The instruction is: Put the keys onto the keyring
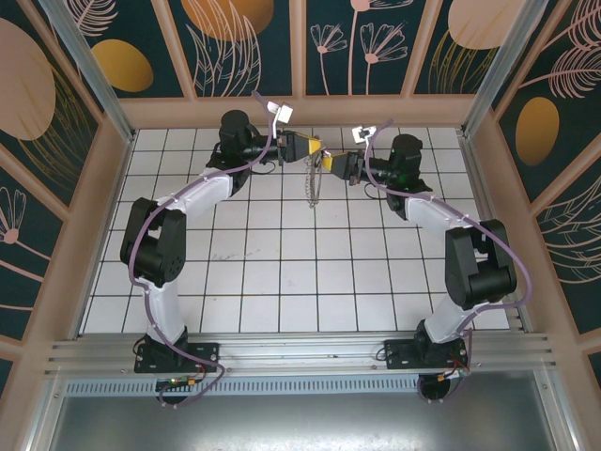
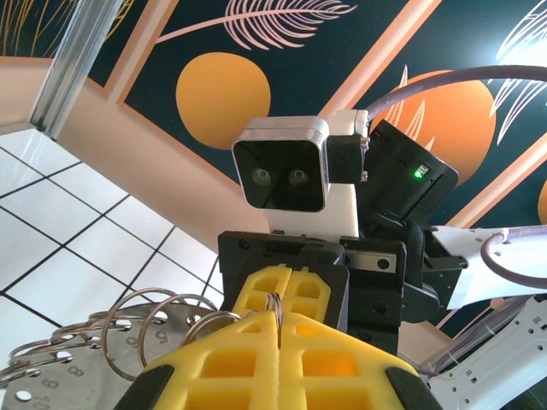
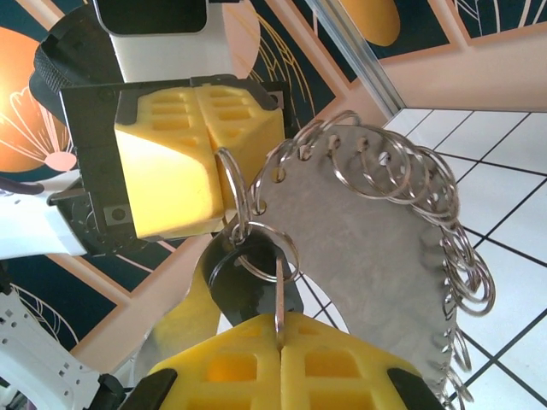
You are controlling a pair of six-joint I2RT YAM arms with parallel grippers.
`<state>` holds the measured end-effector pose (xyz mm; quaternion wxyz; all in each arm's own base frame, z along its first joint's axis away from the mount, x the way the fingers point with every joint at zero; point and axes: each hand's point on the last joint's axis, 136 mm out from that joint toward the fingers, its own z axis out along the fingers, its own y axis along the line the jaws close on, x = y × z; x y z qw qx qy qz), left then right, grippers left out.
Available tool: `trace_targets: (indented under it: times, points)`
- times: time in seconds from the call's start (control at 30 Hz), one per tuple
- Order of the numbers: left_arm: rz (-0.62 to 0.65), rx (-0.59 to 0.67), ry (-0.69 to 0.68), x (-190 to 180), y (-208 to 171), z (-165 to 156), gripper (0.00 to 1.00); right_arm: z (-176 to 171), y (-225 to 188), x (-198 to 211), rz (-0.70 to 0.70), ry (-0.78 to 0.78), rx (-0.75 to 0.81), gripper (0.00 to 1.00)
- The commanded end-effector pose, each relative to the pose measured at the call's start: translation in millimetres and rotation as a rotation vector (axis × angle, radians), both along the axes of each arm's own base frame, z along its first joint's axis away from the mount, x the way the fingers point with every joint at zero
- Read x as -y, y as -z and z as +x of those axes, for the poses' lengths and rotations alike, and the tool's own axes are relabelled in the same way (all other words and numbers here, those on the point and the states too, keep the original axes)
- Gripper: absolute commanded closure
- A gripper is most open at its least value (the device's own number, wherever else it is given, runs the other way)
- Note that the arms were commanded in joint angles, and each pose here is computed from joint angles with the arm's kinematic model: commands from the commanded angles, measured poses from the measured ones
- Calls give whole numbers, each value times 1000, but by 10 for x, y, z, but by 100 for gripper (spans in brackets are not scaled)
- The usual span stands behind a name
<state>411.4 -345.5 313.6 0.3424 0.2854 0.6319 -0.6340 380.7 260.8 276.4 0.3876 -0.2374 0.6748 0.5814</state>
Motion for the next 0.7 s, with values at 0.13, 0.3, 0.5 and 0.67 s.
trace_targets:
  times: [0.13, 0.3, 0.5, 0.67]
  points:
    - [-60, 100, -9, -48, -366, -62, 100, -162, 104, -189, -31, -100, 21, 100]
    - [-61, 98, -10, -46, -353, -62, 100, -198, 170, -248, -56, -129, 13, 100]
    - [-64, 94, -16, -51, -348, -55, 100, -182, 158, -144, -72, -93, 9, 72]
    - [-84, 85, -27, -69, -368, -57, 100, -243, -47, 135, -36, -2, 49, 60]
